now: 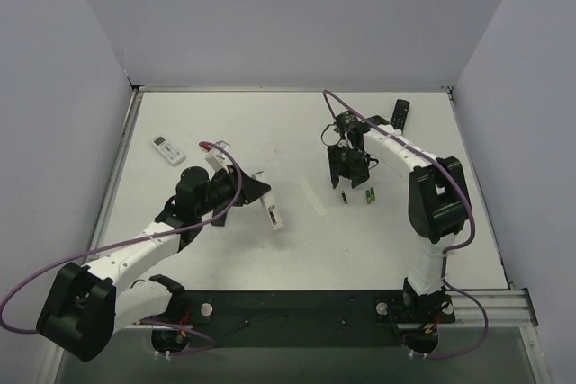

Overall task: Load the batteries into the remote control
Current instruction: Move the battery to the center of the board.

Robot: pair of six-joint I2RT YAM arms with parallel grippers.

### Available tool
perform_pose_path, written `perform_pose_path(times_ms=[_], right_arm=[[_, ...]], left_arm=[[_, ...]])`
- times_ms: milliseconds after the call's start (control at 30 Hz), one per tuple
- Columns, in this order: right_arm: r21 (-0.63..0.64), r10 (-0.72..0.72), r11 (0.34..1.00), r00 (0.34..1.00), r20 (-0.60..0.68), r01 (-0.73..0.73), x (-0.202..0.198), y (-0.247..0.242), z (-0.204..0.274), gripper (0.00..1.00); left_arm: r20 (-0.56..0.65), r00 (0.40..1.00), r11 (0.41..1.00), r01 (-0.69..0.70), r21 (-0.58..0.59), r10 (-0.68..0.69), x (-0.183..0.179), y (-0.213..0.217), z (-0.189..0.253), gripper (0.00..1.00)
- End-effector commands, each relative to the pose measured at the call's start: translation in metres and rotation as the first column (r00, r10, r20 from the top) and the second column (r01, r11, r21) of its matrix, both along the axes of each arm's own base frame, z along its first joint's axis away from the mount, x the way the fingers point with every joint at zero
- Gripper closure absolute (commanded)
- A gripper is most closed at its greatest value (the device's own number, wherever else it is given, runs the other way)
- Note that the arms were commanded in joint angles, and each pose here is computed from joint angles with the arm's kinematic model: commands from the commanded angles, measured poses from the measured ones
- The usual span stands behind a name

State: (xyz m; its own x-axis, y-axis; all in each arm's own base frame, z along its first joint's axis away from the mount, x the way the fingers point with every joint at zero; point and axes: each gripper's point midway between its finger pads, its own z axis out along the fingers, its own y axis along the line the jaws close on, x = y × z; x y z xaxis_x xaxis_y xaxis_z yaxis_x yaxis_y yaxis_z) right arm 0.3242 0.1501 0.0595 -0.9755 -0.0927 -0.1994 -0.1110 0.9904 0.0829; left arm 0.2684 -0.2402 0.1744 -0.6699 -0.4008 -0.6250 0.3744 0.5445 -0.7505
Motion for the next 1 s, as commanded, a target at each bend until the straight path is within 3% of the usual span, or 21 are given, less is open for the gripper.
perform_pose_path(times_ms=[0, 467, 667, 967], right_arm=[[-0.063, -0.024, 0.998, 0.999, -0.023, 0.023, 0.008, 0.0, -0.008, 0.53], [-0.129, -0.097, 0.988, 0.991, -0.093, 0.085, 0.003, -0.006, -0.05, 0.76], [-0.119, -0.233, 0.968, 0.967, -0.099, 0.221, -0.016, -0.013, -0.051, 0.92], [-0.115, -0.536, 0.84, 0.844, -0.019, 0.531, -0.073, -0.045, -0.06, 0.89]], left_arm=[[0.111, 0.994, 1.0, 0.019, -0.013, -0.017, 0.004, -0.001, 0.034, 1.0], [0.13, 0.992, 1.0, 0.004, 0.006, -0.005, 0.0, 0.005, 0.032, 1.0], [0.134, 0.991, 1.0, 0.004, 0.004, -0.004, -0.001, 0.005, 0.033, 1.0], [0.126, 0.992, 1.0, 0.003, -0.003, -0.002, 0.0, 0.003, 0.032, 1.0]])
